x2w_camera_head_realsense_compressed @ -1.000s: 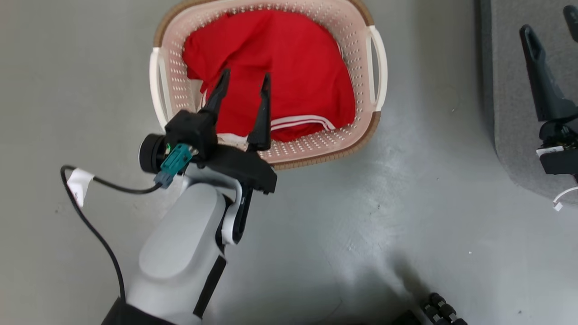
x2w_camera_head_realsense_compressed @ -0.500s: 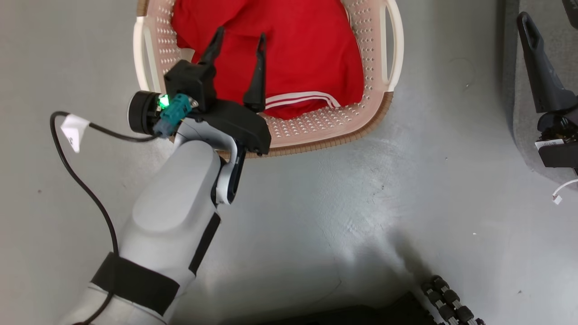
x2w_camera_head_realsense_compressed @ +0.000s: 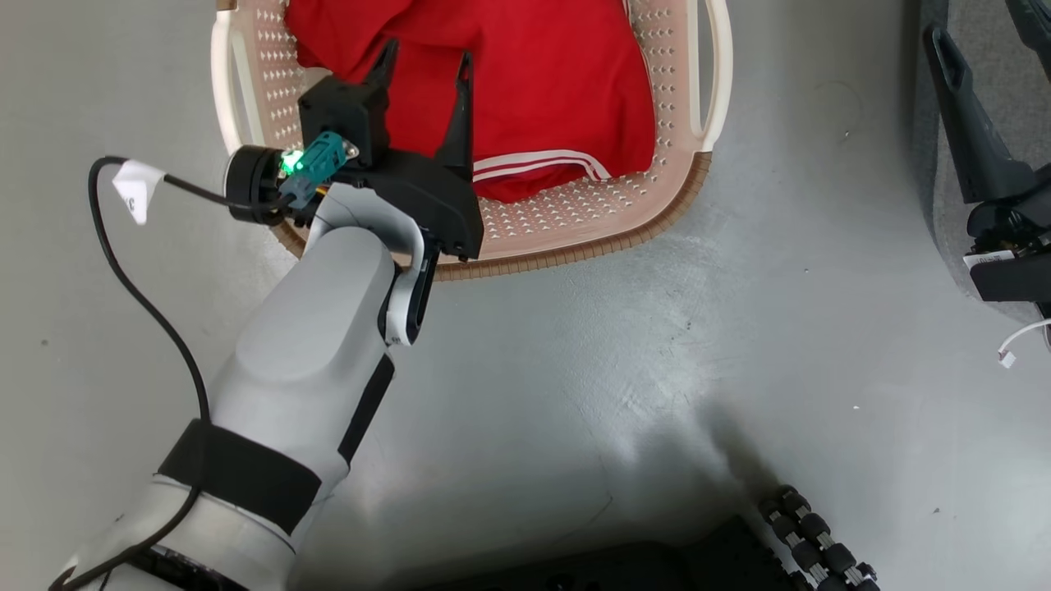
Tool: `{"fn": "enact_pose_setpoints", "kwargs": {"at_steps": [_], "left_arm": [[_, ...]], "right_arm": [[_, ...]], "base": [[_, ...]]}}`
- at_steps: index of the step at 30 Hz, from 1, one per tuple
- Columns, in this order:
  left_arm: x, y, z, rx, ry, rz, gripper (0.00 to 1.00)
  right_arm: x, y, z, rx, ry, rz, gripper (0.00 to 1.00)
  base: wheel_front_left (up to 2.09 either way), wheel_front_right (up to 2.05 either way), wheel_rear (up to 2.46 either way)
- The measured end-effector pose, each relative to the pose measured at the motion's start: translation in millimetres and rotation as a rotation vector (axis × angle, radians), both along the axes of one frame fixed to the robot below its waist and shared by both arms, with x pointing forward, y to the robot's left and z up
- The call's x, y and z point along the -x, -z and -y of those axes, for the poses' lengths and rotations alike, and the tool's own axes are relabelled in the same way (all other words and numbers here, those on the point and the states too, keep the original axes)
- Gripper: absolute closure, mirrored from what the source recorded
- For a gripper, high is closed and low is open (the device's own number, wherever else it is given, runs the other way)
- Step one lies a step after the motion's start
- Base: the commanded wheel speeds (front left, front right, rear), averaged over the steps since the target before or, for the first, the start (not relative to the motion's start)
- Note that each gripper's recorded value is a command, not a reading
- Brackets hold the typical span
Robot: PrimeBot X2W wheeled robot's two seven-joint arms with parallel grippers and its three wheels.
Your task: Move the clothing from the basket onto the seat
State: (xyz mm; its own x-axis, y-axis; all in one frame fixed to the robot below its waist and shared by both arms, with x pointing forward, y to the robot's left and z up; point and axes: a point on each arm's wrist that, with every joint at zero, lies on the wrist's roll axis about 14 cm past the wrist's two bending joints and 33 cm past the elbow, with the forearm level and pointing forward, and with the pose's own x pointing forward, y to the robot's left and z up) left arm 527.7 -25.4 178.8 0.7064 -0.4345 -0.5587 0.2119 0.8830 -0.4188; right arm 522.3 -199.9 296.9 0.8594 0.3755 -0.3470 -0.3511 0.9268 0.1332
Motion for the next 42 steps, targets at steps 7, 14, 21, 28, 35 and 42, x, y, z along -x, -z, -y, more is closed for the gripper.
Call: {"fn": "enact_pose_setpoints", "kwargs": {"at_steps": [7, 14, 21, 28, 35, 42], "left_arm": [[0, 6, 7, 0.015, 0.008, -0.039, 0.0], [6, 13, 15, 0.035, 0.02, -0.09, 0.0], [8, 21, 23, 0.046, 0.039, -0.131, 0.0], [6, 35, 24, 0.038, 0.038, -0.164, 0.0], [9, 52, 22, 0.026, 0.037, -0.199, 0.0], [13, 63, 22, 0.027, 0.029, -0.229, 0.0]], "right_arm": [[2, 3, 0, -0.001, -0.003, -0.013, 0.0], [7, 10, 3, 0.009, 0.0, -0.035, 0.0], [4, 12, 4, 0.008, 0.001, -0.037, 0.0], [7, 23, 7, 0.021, -0.002, -0.062, 0.0], [12, 36, 13, 0.042, -0.006, -0.093, 0.0], [15, 45, 12, 0.046, -0.016, -0.113, 0.0]], "base": [[0.0, 0.0, 0.0], [0.0, 0.0, 0.0], [0.0, 0.0, 0.0], [0.0, 0.0, 0.0], [0.0, 0.0, 0.0], [0.0, 0.0, 0.0]]}}
